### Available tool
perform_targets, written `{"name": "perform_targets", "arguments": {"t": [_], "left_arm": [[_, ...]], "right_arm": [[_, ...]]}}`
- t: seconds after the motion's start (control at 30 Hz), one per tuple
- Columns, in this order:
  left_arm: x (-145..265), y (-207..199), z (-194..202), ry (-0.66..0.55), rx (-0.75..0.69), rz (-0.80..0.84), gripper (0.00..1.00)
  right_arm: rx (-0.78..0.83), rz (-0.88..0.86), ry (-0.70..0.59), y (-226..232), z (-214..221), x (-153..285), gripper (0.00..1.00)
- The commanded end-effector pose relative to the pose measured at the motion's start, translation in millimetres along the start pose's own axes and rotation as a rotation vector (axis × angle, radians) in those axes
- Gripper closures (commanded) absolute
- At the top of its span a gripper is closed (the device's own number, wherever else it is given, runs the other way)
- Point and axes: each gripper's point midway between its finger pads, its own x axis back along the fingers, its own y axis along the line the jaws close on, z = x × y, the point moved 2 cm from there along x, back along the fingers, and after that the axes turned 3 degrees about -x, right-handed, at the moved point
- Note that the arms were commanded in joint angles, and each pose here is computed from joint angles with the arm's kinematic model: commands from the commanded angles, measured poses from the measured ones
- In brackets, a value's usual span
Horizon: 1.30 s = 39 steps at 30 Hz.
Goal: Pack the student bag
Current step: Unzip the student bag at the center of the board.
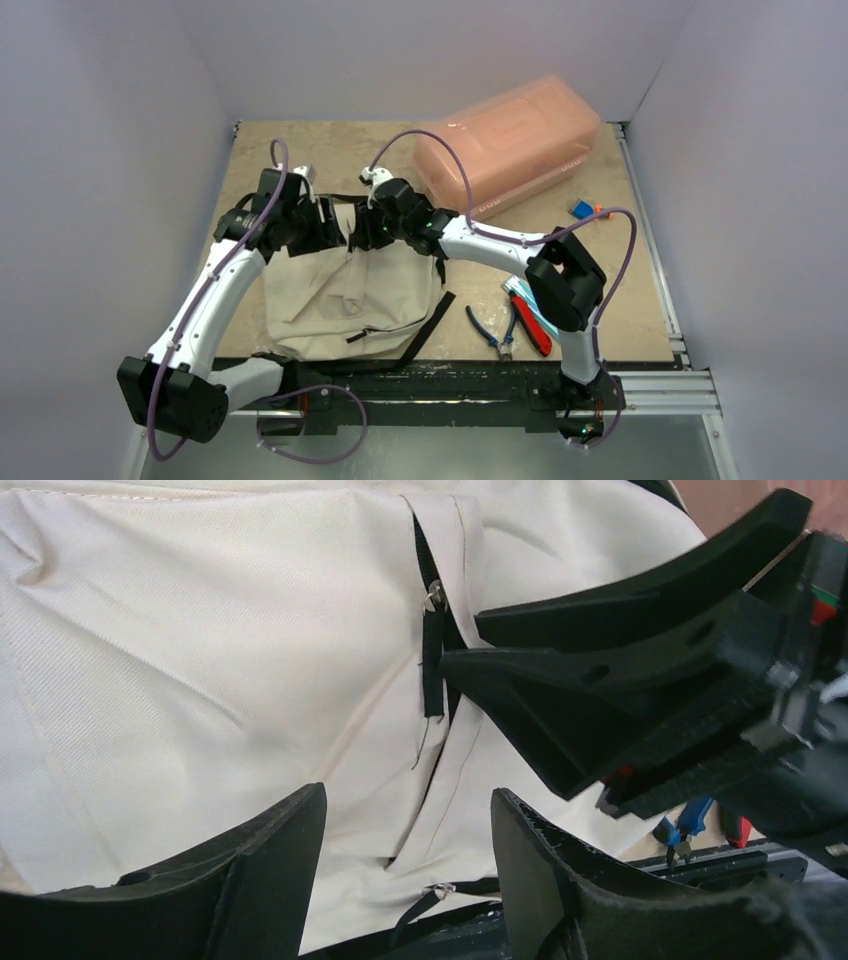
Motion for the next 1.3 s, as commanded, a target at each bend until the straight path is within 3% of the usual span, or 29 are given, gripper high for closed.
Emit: {"name": "perform_targets", "arguments": {"t": [0.0, 0.1, 0.17, 0.2, 0.43, 0.57, 0.63, 0.77, 0.97, 1.0, 1.17, 1.27], "left_arm": [[-15.7, -6.4, -15.4, -0.002, -0.016, 0.027, 0.42], [-27.2, -12.1, -24.4, 0.015, -0.022, 0.042, 0.48], [-37.9, -16.0, -29.2, 0.043, -0.029, 0.054, 0.57], [-41.8, -18.3, -30.2, 0.053, -0.035, 0.063, 0.6], [-71.1, -16.1, -26.8, 0.126, -0.033, 0.034, 0.75], [-77.2, -13.3, -24.3, 0.139, -0.026, 0.018, 0.79], [-80.2, -15.4, -21.8, 0.156, -0.036, 0.017, 0.79], [-87.4, -18.9, -17.0, 0.174, -0.043, 0.018, 0.67], [-97.9, -10.3, -7.7, 0.209, -0.035, -0.047, 0.67], [-100.9, -8.9, -6.1, 0.215, -0.035, -0.055, 0.69], [-97.3, -3.9, -6.5, 0.203, -0.077, -0.119, 0.97], [-84.9, -9.5, -5.0, 0.193, -0.093, -0.085, 1.0]], "right_arm": [[-0.004, -0.01, -0.026, 5.2, -4.9, 4.3, 0.69], [-0.018, -0.038, -0.034, 6.6, -2.7, 6.1, 0.82], [-0.026, -0.081, -0.042, 11.9, -4.9, 9.4, 0.98], [-0.034, -0.101, -0.051, 14.7, -7.0, 10.9, 1.0], [-0.051, -0.142, -0.069, 21.3, -13.8, 17.4, 1.0], [-0.056, -0.146, -0.074, 20.2, -15.1, 19.2, 1.0], [-0.058, -0.151, -0.075, 20.6, -15.5, 19.3, 1.0], [-0.059, -0.162, -0.075, 23.3, -17.4, 19.8, 1.0], [-0.076, -0.177, -0.085, 28.3, -22.5, 23.4, 1.0], [-0.082, -0.182, -0.085, 29.2, -22.7, 23.5, 1.0], [-0.116, -0.14, -0.103, 24.6, -27.2, 22.8, 1.0], [-0.118, -0.073, -0.119, 14.2, -30.9, 20.0, 1.0]]}}
